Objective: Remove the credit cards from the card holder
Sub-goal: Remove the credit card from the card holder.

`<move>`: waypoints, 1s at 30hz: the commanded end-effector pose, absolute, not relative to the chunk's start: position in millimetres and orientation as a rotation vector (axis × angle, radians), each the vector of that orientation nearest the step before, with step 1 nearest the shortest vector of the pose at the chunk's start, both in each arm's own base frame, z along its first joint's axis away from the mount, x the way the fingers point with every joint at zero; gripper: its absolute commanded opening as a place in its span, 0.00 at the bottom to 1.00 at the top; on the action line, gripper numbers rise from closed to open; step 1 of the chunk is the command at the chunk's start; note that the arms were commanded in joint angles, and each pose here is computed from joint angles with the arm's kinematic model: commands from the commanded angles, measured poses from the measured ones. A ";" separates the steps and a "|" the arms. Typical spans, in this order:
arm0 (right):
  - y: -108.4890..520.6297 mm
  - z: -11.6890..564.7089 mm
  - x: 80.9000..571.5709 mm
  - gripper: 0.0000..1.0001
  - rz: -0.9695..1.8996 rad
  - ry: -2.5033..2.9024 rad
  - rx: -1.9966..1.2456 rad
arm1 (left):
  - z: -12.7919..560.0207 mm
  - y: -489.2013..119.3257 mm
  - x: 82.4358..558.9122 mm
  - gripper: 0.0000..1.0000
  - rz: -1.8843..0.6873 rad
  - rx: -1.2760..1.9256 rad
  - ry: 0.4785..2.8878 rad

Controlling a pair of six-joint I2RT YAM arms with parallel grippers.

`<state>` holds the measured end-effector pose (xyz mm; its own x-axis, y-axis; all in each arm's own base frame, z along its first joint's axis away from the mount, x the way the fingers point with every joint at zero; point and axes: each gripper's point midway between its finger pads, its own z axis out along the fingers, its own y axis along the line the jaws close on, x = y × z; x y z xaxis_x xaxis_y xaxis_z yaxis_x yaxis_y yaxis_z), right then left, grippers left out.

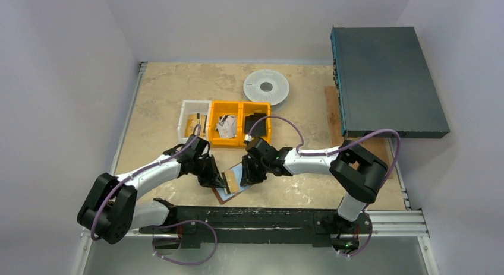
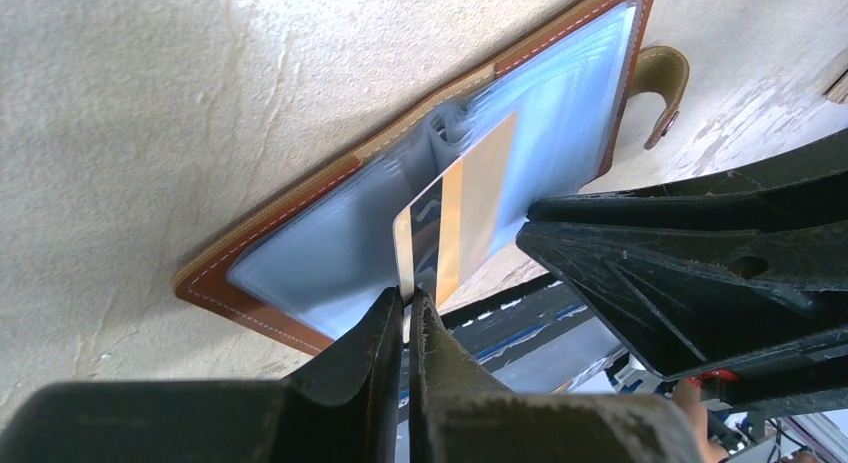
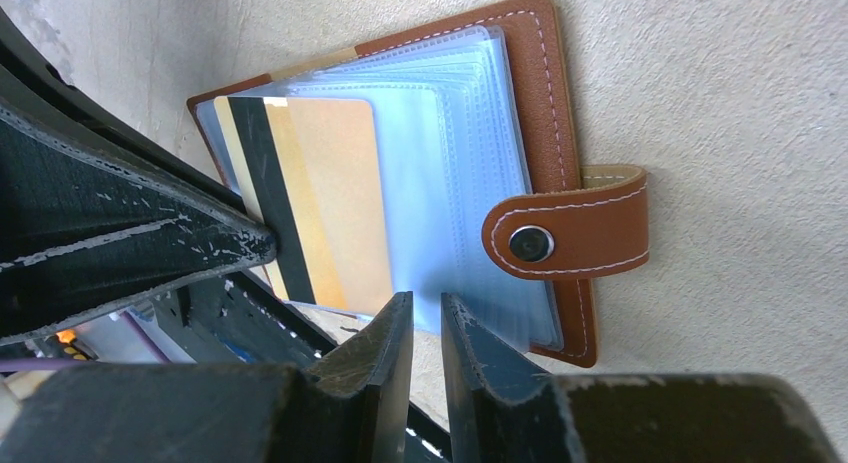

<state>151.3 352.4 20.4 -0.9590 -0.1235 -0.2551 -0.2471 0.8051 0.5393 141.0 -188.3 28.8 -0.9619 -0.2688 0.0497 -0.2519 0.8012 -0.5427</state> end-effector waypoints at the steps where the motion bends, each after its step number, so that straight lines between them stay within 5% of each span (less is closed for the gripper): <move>1: 325.3 -1.6 146.5 0.18 0.727 2.851 -0.265 | 32.7 -176.4 143.8 0.00 -0.807 -0.406 2.948; 18: 330.5 10.0 152.0 0.18 0.760 2.819 -0.271 | 56.8 -157.9 147.2 0.00 -0.705 -0.386 2.910; 30: 356.6 89.8 174.8 0.29 0.924 2.609 -0.280 | 91.0 -160.2 154.0 0.00 -0.761 -0.285 2.806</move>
<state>156.2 342.0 39.1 -0.9522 -0.1071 -0.2862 -0.2491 0.8144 0.5240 145.4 -159.9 72.3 -0.9616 -0.2567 -0.0971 -0.1768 0.8502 -0.4959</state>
